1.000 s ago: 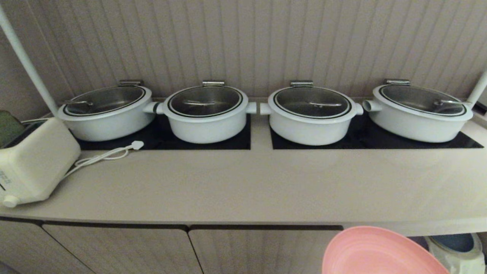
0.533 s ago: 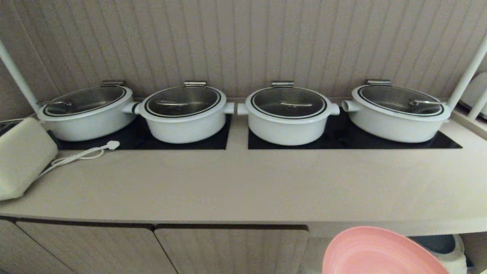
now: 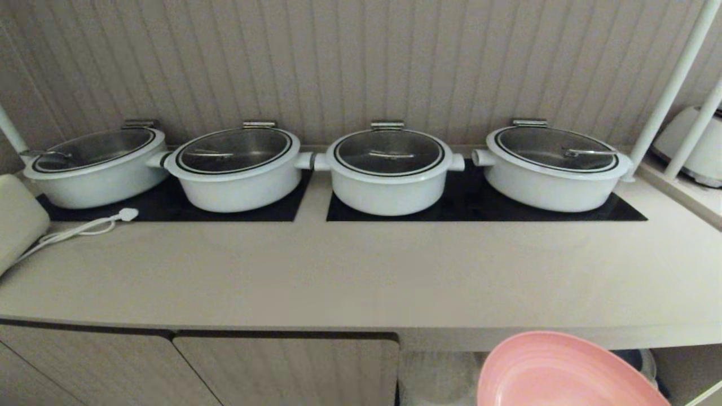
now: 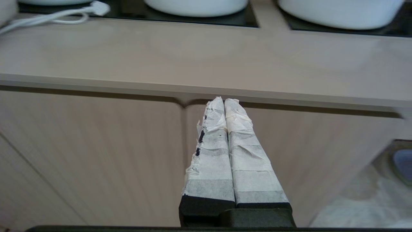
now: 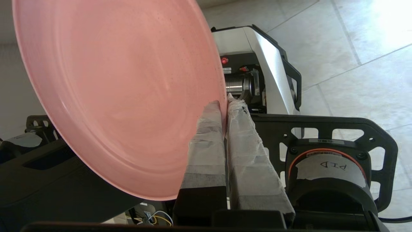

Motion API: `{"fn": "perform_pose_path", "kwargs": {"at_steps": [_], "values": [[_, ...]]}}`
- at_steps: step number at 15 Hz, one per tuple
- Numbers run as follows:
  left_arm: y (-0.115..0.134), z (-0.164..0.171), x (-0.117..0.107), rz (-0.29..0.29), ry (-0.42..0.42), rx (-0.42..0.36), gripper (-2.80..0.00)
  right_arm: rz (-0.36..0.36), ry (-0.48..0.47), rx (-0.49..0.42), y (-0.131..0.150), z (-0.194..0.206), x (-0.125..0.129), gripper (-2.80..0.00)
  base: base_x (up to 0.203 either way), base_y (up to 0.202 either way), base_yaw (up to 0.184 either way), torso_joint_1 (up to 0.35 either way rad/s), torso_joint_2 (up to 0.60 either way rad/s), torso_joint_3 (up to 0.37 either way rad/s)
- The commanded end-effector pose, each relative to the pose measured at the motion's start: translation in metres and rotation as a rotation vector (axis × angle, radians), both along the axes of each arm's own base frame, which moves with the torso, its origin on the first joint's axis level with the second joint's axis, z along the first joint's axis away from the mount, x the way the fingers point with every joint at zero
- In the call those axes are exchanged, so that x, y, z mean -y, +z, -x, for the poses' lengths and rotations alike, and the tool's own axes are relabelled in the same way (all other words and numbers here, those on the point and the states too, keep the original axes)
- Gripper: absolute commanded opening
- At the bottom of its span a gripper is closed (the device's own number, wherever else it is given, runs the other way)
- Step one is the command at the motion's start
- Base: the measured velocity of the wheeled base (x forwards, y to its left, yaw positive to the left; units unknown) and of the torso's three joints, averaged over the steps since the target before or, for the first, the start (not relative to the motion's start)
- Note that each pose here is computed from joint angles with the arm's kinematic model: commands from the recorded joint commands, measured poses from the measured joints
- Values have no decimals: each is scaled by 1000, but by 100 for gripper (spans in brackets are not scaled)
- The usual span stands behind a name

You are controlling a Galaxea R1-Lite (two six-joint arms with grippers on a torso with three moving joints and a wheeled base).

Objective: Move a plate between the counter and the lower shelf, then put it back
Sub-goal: Put the plate in the cupboard

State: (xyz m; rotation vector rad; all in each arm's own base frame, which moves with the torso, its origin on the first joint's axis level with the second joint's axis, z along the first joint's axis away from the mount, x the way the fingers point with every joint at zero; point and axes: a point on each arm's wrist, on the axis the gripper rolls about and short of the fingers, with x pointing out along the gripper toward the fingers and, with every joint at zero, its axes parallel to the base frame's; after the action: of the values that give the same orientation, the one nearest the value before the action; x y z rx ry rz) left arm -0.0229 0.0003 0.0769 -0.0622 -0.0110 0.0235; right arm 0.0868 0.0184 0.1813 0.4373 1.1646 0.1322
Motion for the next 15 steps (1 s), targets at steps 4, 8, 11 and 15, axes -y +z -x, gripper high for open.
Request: {"fn": "perform_pose_path", "kwargs": {"at_steps": [4,8,11,15], "values": [[0,0,0,1,1,-1,-280,-2,-2,-4,0,0,0,-280,0,-195,-1,3,1,4],[0,0,0,1,1,-3,-280,-2,0,-2,1,1,0,-280,0,-193,0,2,3,4],[0,0,0,1,1,-3,-280,-3,-2,-2,1,1,0,-280,0,-194,0,1,2,1],[0,0,0,1,1,-1,-280,-2,-1,-2,1,1,0,-280,0,-194,-1,0,3,2]]}}
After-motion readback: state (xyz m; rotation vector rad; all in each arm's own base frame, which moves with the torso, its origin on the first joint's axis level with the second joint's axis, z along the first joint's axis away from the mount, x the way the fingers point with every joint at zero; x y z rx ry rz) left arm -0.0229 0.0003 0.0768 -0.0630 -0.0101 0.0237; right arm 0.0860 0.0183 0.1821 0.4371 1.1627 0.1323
